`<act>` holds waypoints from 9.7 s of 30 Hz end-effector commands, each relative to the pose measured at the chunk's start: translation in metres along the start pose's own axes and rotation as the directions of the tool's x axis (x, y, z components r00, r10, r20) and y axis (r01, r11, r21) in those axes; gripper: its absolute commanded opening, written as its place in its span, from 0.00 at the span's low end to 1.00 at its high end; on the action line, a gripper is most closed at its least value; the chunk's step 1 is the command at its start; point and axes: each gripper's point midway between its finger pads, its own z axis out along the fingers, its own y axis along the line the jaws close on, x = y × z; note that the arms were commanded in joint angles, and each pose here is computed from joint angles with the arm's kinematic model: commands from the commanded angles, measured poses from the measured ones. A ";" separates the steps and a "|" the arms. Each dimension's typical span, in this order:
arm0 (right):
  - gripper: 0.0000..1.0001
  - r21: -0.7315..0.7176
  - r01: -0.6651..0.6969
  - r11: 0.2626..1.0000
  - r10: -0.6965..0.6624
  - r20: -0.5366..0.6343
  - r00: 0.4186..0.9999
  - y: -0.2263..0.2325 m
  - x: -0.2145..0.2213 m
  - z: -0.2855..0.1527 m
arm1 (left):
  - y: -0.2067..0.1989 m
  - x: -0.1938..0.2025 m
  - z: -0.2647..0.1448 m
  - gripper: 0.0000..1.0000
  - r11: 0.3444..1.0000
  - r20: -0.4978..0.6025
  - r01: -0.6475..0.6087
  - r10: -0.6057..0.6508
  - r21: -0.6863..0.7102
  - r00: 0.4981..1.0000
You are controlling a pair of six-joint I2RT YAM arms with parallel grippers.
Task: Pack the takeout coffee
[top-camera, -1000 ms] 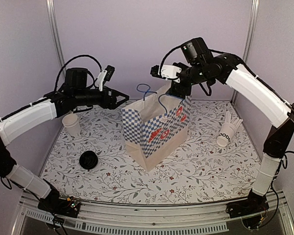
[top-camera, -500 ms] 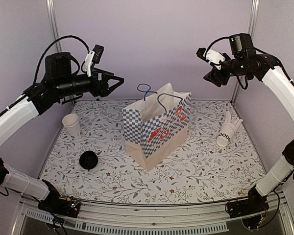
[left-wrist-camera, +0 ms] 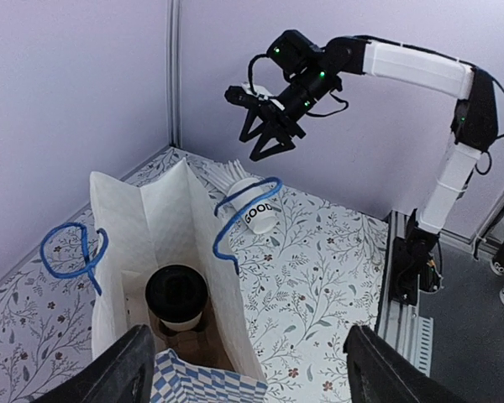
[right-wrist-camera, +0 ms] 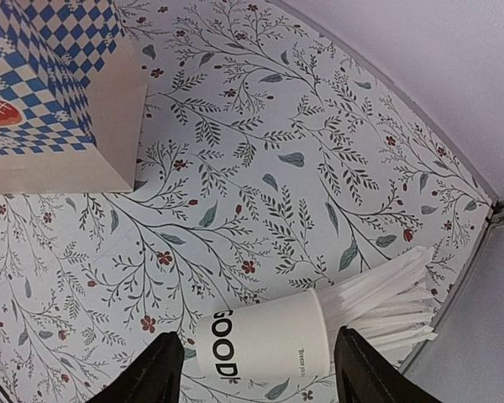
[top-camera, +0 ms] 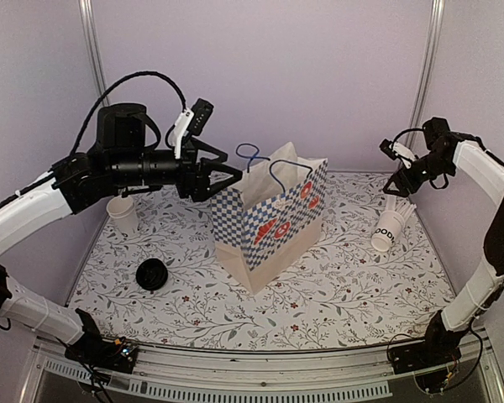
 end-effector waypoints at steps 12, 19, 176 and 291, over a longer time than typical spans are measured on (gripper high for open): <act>0.60 -0.068 -0.064 0.996 0.063 -0.015 0.998 -0.055 0.046 0.024 | -0.040 0.020 0.022 0.80 0.999 -0.037 -0.013 0.015 0.042 0.999; 0.58 -0.139 -0.079 0.987 0.075 -0.029 0.997 -0.029 0.054 0.029 | -0.053 0.027 0.033 0.80 0.997 -0.058 -0.025 0.029 0.071 0.998; 0.79 -0.060 -0.792 0.607 0.782 -0.135 0.609 -0.053 0.110 0.129 | -0.122 0.074 0.075 0.85 0.996 -0.175 -0.089 0.089 0.013 0.981; 0.83 -0.024 0.511 0.859 -0.342 0.715 0.610 0.193 -0.033 -0.158 | -0.121 -0.008 0.242 0.00 0.754 -0.108 0.640 -0.631 0.151 0.769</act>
